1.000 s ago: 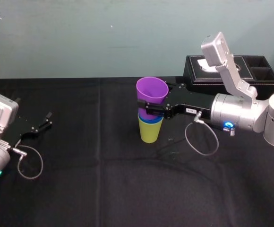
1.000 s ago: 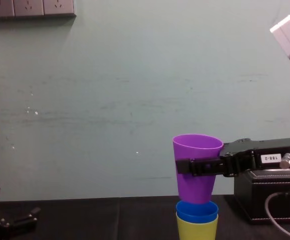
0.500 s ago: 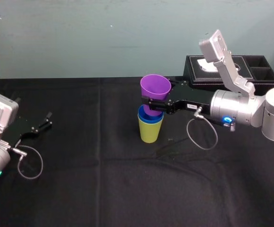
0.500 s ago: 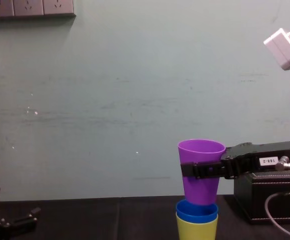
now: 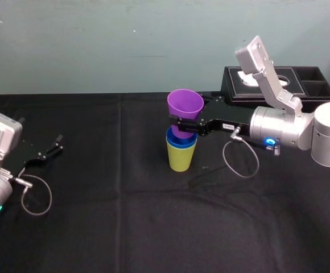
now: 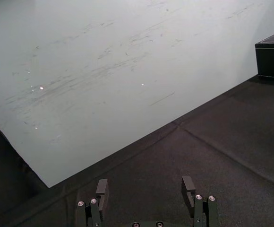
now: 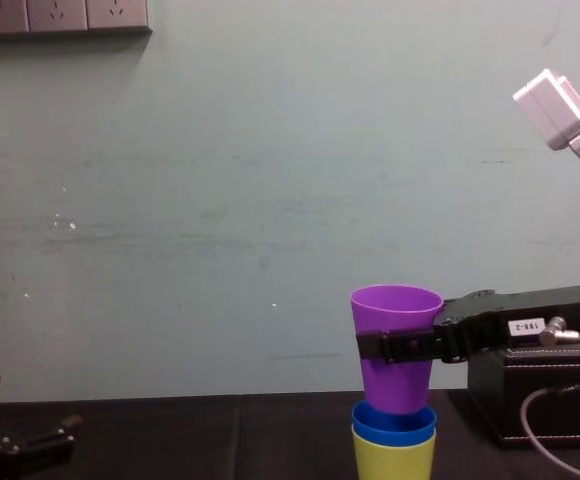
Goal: Stack the three plastic cups sequentially using one hand.
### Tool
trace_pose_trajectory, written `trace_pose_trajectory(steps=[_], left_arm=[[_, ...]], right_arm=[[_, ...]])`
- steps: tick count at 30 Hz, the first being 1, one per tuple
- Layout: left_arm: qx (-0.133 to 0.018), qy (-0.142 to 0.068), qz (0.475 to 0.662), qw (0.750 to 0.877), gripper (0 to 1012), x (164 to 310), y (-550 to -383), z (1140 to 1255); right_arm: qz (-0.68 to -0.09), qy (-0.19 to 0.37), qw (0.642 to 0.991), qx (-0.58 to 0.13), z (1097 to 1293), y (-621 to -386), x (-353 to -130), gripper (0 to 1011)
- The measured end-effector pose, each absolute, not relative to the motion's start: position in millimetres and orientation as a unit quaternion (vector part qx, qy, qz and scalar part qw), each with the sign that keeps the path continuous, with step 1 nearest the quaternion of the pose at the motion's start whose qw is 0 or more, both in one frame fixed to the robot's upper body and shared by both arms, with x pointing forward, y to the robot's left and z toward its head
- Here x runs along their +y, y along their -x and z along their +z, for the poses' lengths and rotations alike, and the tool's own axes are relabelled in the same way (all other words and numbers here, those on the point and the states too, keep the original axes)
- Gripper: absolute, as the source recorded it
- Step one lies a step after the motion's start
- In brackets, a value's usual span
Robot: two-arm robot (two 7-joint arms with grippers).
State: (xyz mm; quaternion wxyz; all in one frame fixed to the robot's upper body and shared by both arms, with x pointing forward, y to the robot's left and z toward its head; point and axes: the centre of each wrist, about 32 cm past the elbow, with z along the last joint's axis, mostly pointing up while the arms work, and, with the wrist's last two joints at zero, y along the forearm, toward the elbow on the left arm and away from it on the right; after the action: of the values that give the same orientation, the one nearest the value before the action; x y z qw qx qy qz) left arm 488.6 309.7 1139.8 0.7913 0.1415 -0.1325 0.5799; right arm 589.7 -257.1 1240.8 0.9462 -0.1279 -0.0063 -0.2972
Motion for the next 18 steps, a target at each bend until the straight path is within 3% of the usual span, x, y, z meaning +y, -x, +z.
trace_pose_trajectory(steps=[18], left_arm=[[-0.132,-0.141,0.580,0.791,1011,309.7,-488.6,1139.8]], right_arm=[[-0.294,0.140,0.946,-0.008,1235.8,-596.2,-251.5,741]])
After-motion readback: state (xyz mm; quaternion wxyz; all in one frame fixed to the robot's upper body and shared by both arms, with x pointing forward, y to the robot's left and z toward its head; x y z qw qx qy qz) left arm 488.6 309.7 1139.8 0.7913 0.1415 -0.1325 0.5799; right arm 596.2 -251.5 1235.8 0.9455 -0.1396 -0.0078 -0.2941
